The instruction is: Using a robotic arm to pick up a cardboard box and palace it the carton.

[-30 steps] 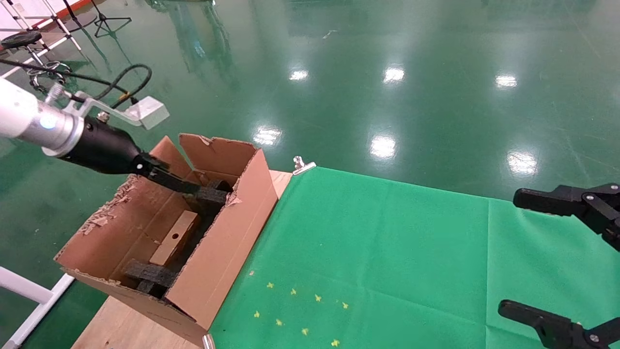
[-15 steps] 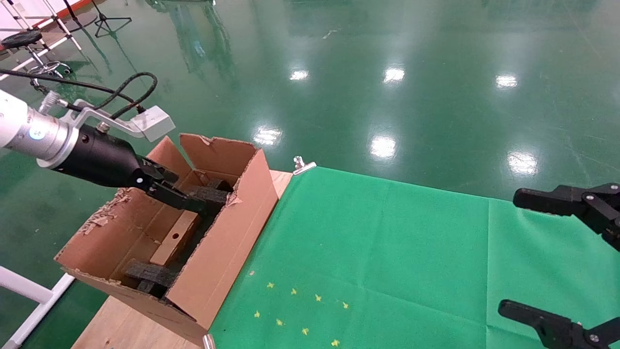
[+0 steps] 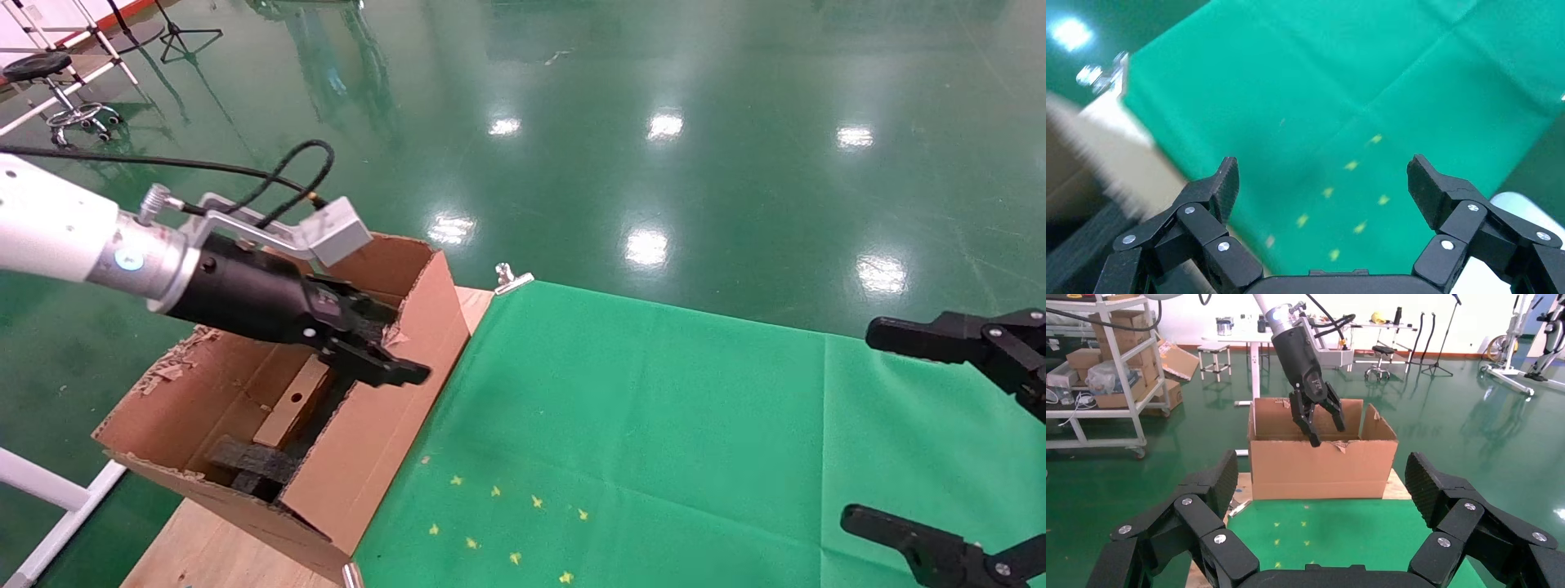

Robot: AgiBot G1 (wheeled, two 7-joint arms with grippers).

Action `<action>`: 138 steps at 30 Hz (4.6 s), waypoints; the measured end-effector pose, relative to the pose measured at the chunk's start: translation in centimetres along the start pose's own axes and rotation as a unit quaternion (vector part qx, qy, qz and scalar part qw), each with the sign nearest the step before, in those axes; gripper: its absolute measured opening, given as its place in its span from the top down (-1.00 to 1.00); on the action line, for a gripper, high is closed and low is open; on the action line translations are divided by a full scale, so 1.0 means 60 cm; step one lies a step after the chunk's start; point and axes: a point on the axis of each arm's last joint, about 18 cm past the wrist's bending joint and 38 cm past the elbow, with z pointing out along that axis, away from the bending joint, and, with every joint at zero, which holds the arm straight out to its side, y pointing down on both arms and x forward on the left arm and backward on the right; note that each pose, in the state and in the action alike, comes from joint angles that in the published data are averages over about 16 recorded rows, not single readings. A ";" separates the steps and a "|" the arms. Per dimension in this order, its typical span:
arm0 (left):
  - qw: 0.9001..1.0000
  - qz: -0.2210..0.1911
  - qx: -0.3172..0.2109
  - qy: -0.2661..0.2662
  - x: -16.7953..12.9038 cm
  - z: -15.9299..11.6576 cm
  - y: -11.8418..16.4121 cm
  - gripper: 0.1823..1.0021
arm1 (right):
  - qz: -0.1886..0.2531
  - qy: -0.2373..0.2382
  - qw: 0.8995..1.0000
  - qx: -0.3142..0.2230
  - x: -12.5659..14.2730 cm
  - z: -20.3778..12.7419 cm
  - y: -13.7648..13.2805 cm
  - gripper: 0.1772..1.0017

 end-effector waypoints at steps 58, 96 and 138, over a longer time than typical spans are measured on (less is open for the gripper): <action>0.875 0.205 0.386 0.210 0.243 -0.005 -0.030 -1.00 | 0.000 0.000 1.000 0.000 0.000 0.000 0.000 -1.00; 0.882 0.202 0.372 0.207 0.236 0.002 -0.031 -1.00 | 0.000 0.000 1.000 0.000 0.000 0.000 0.000 -1.00; 0.883 0.202 0.371 0.207 0.235 0.002 -0.031 -1.00 | 0.000 0.000 1.000 0.000 0.000 0.000 0.000 -1.00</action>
